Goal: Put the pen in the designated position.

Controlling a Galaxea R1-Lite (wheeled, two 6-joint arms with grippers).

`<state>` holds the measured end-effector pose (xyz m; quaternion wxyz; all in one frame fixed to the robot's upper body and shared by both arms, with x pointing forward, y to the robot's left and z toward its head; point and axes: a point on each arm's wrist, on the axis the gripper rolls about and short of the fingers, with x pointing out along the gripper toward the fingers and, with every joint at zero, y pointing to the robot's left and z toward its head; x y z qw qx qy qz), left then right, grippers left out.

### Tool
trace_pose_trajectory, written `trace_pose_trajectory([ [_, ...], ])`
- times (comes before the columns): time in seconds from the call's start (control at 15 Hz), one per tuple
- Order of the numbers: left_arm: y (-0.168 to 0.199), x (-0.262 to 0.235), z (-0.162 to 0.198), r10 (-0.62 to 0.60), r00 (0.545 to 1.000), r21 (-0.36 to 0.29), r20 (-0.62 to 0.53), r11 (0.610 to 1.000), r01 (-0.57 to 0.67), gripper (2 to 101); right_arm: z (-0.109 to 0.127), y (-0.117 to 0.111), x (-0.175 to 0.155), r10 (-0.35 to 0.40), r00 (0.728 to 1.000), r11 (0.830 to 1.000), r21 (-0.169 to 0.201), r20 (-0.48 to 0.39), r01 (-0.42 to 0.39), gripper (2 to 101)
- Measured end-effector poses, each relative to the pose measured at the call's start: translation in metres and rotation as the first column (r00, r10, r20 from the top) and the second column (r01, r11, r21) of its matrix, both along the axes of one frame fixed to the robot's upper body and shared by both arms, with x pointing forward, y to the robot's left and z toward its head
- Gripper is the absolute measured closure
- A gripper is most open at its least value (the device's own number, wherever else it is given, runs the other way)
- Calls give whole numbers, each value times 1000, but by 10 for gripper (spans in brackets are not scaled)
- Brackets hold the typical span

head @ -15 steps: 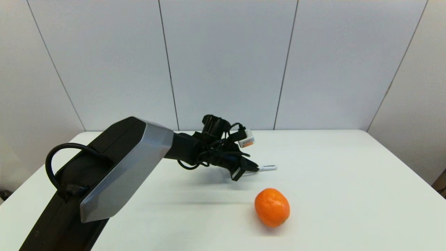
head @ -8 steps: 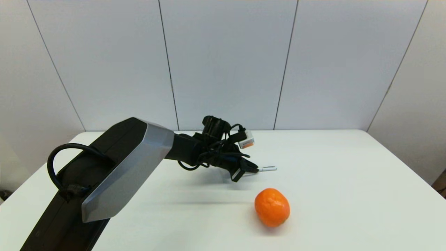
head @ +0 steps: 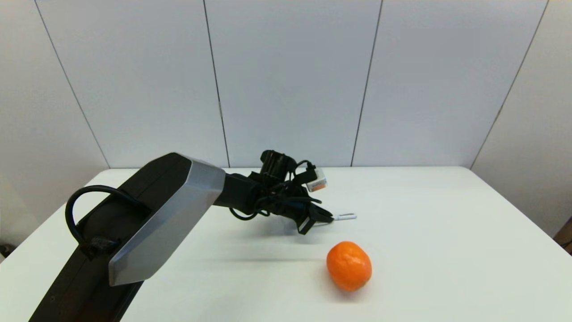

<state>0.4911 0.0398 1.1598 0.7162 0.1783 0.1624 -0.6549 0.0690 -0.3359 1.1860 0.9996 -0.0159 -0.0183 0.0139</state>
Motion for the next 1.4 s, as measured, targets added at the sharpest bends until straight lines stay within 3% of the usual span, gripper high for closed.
trace_pose_trajectory([
  [0.07, 0, 0, -1, 0, 1000, 1, -1, 1000, 0, 983, 0, 0, 0, 0, 1000, 1000, 0, 0, 0, 50],
  [0.33, 0, 0, -2, 1, 1000, 4, -6, 1000, -1, 638, 0, 0, 0, 0, 1000, 1000, 0, 0, 0, 50],
  [0.6, 0, -1, -2, 3, 1000, 9, -8, 1000, -3, 443, 0, 0, 0, 0, 1000, 1000, 0, -1, 0, 50],
  [0.93, 4, -4, 18, 44, 999, 28, 20, 999, -44, 271, 0, 0, 0, 0, 1000, 1000, 0, 0, 0, 50],
  [1.4, 17, -25, 97, 119, 986, 8, 115, 993, -120, 143, 0, 0, 0, 0, 1000, 1000, 0, 0, 0, 50],
])
